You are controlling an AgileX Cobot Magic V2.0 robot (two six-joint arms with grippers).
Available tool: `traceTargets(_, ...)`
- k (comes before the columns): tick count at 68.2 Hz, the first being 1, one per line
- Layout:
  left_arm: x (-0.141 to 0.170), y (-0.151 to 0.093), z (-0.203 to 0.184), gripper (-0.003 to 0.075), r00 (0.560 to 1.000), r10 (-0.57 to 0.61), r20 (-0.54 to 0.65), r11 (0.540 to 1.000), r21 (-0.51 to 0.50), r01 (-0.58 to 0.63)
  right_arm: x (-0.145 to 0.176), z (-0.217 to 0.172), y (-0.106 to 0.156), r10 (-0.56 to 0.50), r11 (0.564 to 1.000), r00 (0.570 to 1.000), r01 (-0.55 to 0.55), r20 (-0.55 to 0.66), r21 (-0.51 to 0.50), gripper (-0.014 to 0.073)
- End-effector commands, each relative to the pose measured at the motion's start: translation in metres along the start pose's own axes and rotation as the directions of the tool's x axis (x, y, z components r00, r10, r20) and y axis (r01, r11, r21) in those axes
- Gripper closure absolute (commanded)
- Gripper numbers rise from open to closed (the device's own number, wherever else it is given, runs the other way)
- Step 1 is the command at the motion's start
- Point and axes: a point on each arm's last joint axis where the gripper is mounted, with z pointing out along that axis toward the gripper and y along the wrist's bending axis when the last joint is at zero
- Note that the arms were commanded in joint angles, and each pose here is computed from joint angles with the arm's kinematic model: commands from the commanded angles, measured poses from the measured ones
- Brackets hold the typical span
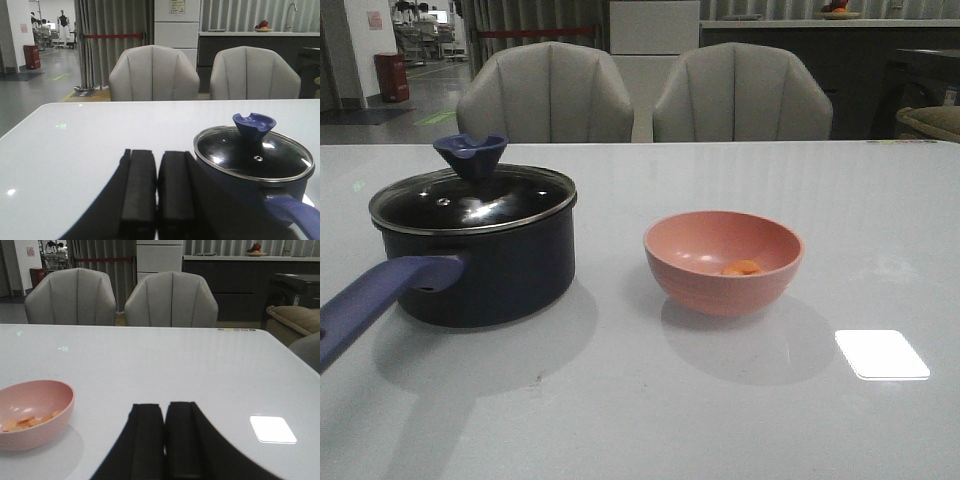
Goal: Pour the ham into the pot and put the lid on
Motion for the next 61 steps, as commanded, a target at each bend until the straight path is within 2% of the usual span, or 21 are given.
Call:
traceTargets(1, -0.002, 0.000, -0.001, 0.0607, 0.996, -0.015, 0.084, 1.000, 0.003, 0.015, -0.011, -0.002, 0.001, -0.024, 1.000, 0.993, 0.024, 0.112, -0.001, 0.0451)
traceTargets(51, -0.002, 0.000, -0.001, 0.0607, 0.996, -0.015, 0.084, 1.000, 0.003, 0.015, -0.011, -0.002, 0.001, -0.024, 1.000, 0.993, 0.024, 0.112, -0.001, 0.0451)
traceTargets(61, -0.012, 0.000, -0.003, 0.0607, 0.982, -0.044, 0.185, 0.999, 0.008, 0.043, -0.011, -0.002, 0.001, -0.024, 1.000, 0.993, 0.024, 0.112, -0.001, 0.0451)
